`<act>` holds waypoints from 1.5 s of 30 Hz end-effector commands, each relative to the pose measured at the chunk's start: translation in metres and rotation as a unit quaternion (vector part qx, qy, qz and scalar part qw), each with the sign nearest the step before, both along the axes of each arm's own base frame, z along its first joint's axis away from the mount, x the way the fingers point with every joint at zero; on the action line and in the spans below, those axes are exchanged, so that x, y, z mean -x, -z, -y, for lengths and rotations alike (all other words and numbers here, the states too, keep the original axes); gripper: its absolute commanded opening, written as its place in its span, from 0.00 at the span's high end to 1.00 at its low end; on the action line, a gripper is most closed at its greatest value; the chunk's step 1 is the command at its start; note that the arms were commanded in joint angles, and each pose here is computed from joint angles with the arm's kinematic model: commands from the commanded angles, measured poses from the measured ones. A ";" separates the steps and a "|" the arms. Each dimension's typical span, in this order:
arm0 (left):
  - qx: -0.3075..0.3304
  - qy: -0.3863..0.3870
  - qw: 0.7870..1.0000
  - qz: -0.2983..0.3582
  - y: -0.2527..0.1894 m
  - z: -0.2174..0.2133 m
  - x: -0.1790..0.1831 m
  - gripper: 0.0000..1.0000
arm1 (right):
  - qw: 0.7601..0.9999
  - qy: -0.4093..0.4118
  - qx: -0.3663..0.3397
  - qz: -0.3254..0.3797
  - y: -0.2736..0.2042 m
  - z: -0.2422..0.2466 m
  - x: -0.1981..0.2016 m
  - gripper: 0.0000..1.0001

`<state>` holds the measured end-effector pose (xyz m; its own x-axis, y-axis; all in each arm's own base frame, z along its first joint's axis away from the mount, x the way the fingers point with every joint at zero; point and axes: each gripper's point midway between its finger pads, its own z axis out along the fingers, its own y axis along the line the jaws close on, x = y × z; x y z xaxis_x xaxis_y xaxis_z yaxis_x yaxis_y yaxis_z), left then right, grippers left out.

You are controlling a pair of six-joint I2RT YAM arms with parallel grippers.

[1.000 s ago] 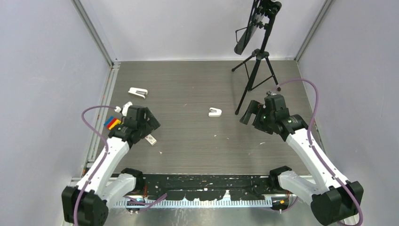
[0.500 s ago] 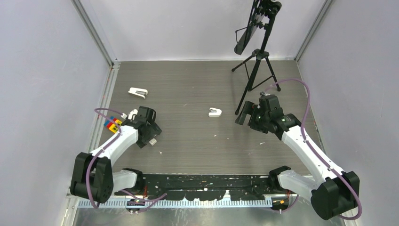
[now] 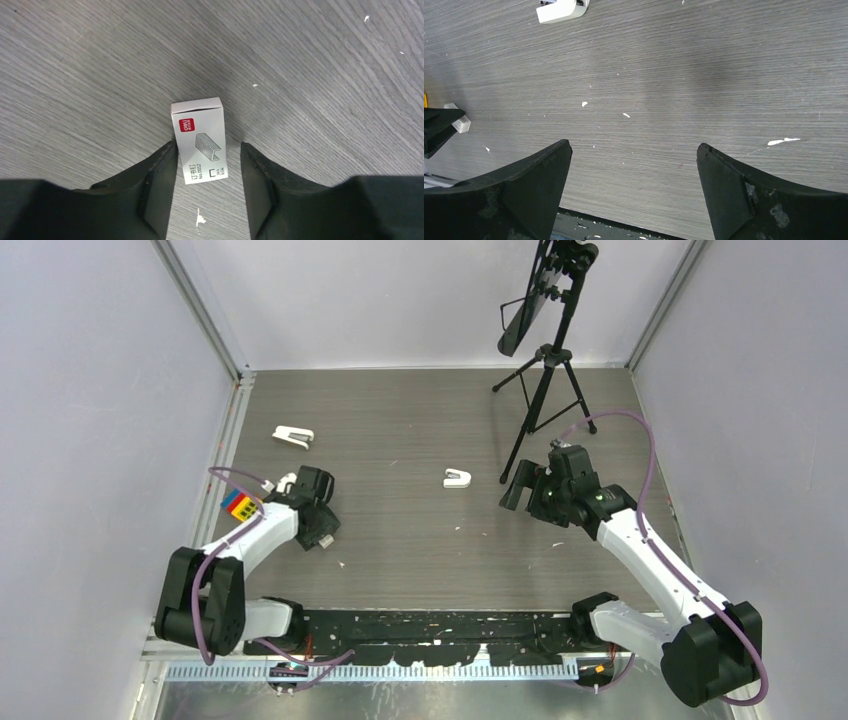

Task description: Load the staples into the stapler

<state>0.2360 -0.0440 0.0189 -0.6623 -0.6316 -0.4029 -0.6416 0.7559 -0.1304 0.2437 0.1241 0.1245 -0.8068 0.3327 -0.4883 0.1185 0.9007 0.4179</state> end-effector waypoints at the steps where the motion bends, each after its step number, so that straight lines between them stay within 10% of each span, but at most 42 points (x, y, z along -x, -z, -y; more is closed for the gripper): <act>1: 0.014 0.023 1.000 0.006 0.005 0.010 -0.010 0.52 | 1.000 -0.010 -0.004 0.023 -0.007 -0.003 -0.004 0.00; 12: 0.039 0.255 0.966 0.000 -0.009 0.103 -0.028 0.62 | 0.999 -0.025 -0.014 0.031 -0.005 -0.008 -0.002 0.00; 24: -0.035 0.672 0.738 -0.045 0.010 0.258 0.018 0.62 | 0.997 -0.044 -0.051 0.044 -0.002 -0.019 0.008 0.00; 27: -0.067 0.700 0.710 -0.033 0.010 0.263 0.018 0.59 | 0.996 -0.044 -0.059 0.047 -0.001 -0.020 0.010 0.00; 37: -0.046 0.674 0.737 0.009 -0.009 0.268 0.017 0.33 | 0.994 -0.049 -0.085 0.046 0.002 -0.030 0.008 0.00; 45: 0.015 0.639 0.769 -0.007 -0.006 0.277 0.034 0.34 | 0.993 -0.052 -0.096 0.036 0.013 -0.035 0.009 0.00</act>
